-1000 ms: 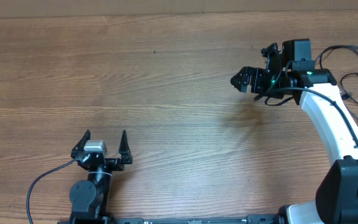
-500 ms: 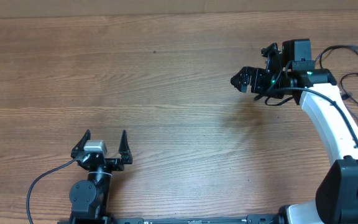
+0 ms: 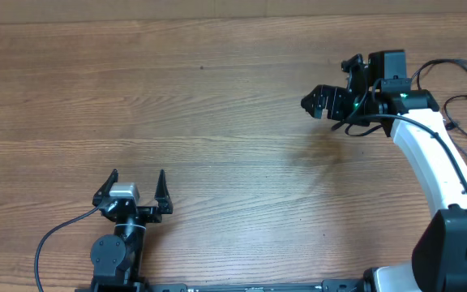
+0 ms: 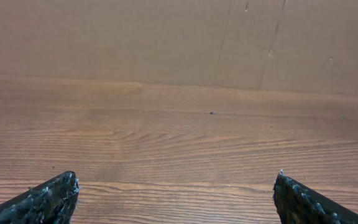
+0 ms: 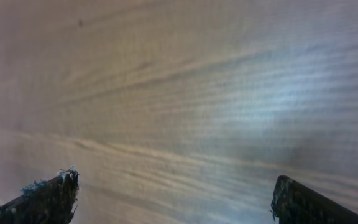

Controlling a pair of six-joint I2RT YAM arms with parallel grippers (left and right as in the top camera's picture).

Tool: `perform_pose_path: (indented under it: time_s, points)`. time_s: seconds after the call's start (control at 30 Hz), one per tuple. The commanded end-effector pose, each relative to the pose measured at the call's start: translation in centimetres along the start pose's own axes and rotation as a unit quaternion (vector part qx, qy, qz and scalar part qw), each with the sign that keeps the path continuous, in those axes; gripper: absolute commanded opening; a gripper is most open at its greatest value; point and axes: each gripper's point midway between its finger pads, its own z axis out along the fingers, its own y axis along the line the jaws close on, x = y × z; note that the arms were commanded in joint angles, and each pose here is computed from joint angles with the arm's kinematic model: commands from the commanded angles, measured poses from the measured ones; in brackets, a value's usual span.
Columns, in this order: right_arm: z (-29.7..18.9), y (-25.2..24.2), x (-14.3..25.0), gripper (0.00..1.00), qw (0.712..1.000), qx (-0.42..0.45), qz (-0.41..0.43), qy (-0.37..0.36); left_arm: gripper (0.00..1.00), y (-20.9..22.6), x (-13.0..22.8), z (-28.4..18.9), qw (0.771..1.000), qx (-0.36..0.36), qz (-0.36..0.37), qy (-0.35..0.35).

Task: Untangle cables

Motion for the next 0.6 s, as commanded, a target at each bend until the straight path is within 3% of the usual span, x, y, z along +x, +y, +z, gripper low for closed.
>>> perform_pose_path:
  time_s: [0.0,0.3,0.57]
  points:
    - [-3.3,1.4,-2.7,1.0,0.997,0.012,0.024,-0.079,1.0,0.3,-0.1,0.0,1.0,-0.008,0.004,-0.004]
    - [-7.2,3.0,-3.6,1.0,0.968,0.043,0.081,-0.234,1.0,0.3,-0.1,0.0,1.0,-0.008,0.004,-0.004]
    - [-8.3,0.7,0.1,1.0,0.923,0.005,0.174,-0.344,1.0,0.3,-0.1,0.0,1.0,-0.008,0.004,-0.004]
